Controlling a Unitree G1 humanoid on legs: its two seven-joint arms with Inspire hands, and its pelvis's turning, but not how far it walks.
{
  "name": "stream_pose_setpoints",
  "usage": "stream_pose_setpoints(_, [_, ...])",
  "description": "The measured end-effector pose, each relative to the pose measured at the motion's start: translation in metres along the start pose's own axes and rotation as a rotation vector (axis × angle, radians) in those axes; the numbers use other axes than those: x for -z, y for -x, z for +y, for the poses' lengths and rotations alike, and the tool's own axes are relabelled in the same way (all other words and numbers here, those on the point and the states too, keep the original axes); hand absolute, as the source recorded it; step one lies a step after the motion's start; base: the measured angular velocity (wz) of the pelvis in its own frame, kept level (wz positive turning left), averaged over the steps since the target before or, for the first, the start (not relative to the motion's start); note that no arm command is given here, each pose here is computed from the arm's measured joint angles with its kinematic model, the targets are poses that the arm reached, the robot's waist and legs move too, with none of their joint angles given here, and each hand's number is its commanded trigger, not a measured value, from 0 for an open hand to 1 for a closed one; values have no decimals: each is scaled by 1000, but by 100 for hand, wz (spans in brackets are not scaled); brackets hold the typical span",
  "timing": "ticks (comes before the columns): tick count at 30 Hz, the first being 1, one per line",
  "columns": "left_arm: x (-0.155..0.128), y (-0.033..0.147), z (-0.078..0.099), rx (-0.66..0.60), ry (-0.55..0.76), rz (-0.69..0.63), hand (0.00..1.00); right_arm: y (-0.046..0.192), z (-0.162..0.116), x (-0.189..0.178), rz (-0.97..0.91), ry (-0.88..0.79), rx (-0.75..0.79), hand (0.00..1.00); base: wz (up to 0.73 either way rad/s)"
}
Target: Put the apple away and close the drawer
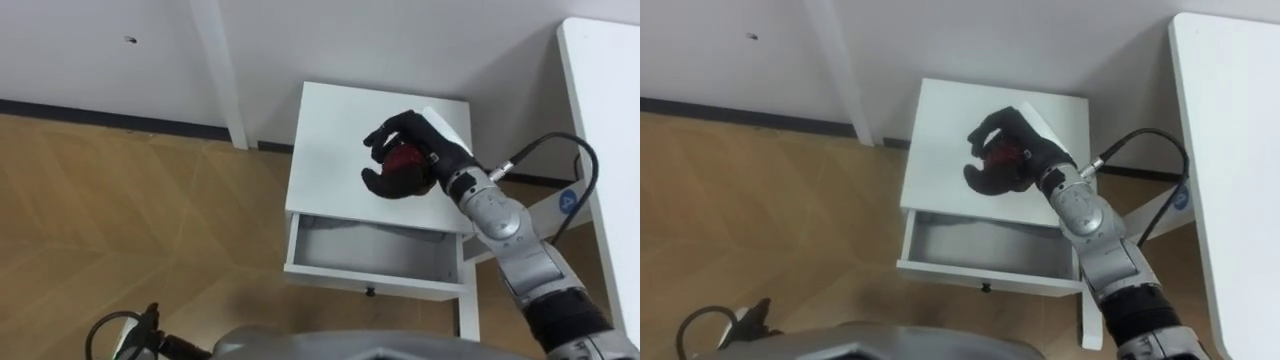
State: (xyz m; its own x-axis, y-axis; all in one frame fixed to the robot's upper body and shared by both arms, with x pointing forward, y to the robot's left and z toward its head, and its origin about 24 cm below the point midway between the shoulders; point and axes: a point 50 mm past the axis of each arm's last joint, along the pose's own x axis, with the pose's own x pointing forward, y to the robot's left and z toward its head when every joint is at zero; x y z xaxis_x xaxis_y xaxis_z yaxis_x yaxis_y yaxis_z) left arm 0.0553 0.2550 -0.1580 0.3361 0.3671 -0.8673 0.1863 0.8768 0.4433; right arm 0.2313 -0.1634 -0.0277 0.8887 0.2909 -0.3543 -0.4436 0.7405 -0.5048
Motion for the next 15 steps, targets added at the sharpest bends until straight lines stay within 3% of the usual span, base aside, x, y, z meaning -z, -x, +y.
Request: stream_pose_setpoints(15, [-9,0,-6,14,46,-23,0,4,9,8,44,-17,-18,0,0])
